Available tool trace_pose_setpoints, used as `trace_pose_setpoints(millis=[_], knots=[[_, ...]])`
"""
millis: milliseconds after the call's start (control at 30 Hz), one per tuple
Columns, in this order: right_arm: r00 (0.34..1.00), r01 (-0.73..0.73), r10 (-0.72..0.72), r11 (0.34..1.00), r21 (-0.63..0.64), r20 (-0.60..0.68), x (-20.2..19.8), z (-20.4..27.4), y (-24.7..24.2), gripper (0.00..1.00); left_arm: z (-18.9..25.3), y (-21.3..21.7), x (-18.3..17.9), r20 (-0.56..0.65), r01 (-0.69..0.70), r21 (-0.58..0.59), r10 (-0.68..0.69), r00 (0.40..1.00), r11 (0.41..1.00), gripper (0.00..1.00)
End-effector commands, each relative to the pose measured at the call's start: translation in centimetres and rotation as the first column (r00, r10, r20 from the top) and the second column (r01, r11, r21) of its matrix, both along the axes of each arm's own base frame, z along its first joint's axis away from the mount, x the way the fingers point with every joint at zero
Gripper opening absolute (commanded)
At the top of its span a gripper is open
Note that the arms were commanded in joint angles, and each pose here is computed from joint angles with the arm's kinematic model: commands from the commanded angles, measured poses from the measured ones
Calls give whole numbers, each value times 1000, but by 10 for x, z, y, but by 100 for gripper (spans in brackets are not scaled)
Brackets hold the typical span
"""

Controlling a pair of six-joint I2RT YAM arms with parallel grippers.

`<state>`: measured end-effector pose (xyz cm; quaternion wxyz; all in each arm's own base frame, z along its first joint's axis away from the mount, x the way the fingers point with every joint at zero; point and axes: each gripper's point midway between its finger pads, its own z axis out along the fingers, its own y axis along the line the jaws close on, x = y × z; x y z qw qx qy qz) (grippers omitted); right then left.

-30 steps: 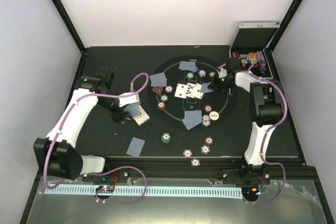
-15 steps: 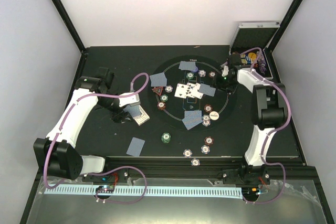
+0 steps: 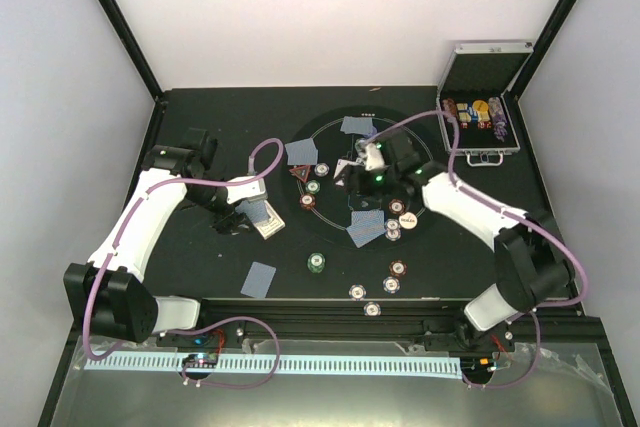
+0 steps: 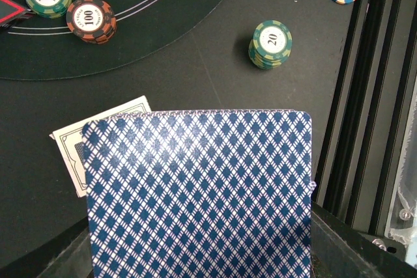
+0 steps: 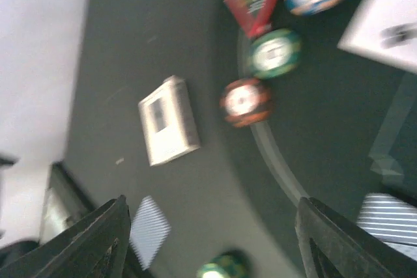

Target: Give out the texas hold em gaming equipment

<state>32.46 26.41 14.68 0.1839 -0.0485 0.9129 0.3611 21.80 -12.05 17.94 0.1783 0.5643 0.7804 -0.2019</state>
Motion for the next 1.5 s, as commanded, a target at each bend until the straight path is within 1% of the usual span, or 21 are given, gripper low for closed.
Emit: trace_pose_setpoints(millis=[0,100,200,233,367,500,600,933,1067,1233,1467], knots=[[992,-124,125,950,288,15,-40,46,80,72,11,-8,1,11,8,-58,-7,1000,998,1],[975,-202,220,888,414,2,-68,56,120,72,9,-8,0,4,6,-59,-6,1000,998,2],[958,-242,286,808,537,2,-87,73,148,72,9,-8,-1,0,7,-61,-7,1000,998,2],[953,-253,303,788,561,3,-91,78,155,72,9,-9,-2,-1,7,-63,-7,1000,998,2],[938,-292,346,775,560,10,-98,81,177,72,6,-9,-4,-3,9,-63,-9,1000,998,2],[924,-304,382,761,573,-17,-105,72,190,70,7,-9,-3,2,9,-62,-9,1000,998,2],[912,-311,409,737,600,-30,-110,70,200,68,7,-9,-3,0,10,-62,-10,1000,998,2],[882,-346,468,723,598,-56,-115,55,224,62,5,-11,-2,2,15,-63,-15,1000,998,2],[877,-340,472,739,582,-86,-113,38,225,61,4,-12,-2,-4,18,-62,-18,1000,998,2],[884,-304,448,768,564,-133,-106,14,215,56,5,-11,-2,4,19,-60,-19,1000,998,2],[911,-243,378,815,527,-165,-89,-7,181,49,8,-11,0,13,20,-58,-19,1000,998,2]])
